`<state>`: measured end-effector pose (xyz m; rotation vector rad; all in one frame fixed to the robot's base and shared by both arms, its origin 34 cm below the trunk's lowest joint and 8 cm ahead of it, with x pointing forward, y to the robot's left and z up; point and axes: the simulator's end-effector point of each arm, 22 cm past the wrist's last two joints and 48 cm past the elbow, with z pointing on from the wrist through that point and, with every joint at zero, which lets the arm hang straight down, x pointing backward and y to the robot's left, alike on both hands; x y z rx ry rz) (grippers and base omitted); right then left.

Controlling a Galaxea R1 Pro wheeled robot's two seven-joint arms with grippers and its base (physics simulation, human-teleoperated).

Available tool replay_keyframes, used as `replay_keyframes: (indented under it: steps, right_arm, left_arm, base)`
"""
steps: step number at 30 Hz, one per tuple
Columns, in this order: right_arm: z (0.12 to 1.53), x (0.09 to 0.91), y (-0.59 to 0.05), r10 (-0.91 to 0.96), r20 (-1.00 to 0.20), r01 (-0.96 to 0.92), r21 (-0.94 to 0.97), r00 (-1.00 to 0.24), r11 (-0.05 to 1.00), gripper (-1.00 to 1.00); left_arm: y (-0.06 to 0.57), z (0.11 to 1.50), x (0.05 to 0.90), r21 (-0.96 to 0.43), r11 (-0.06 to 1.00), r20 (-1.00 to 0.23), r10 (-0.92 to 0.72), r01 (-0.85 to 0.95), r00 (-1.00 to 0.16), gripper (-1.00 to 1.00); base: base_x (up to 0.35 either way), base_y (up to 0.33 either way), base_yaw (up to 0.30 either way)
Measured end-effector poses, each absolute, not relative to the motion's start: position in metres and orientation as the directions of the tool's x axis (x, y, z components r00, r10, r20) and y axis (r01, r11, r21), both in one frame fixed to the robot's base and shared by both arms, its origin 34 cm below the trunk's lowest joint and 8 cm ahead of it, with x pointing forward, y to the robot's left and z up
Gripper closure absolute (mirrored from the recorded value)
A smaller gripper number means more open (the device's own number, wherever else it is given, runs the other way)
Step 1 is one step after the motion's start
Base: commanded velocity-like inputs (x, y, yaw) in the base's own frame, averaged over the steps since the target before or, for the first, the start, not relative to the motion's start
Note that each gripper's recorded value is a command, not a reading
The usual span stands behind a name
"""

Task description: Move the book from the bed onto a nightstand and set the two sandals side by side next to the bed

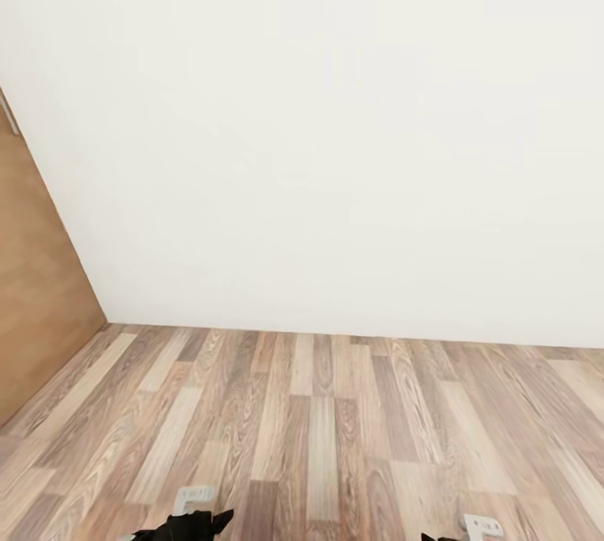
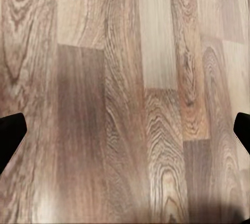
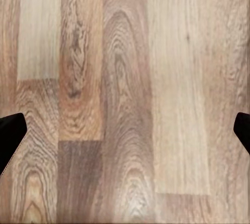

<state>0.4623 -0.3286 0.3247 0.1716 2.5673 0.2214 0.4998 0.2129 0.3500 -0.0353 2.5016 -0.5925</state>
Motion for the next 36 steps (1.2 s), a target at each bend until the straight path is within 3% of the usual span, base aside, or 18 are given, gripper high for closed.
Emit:
replay_keyframes:
  steps: [36]
  right_arm:
    - [0.3242,0.4614,-0.3283,0.173,-0.515,0.081,0.196,-0.84,0.977,-1.0]
  left_arm:
    - [0.212,0.3477,0.4964,-0.419,0.903,-0.512,-0.147,0.097,-0.847,-1.0]
  base:
    - [0.321,0.0,-0.005]
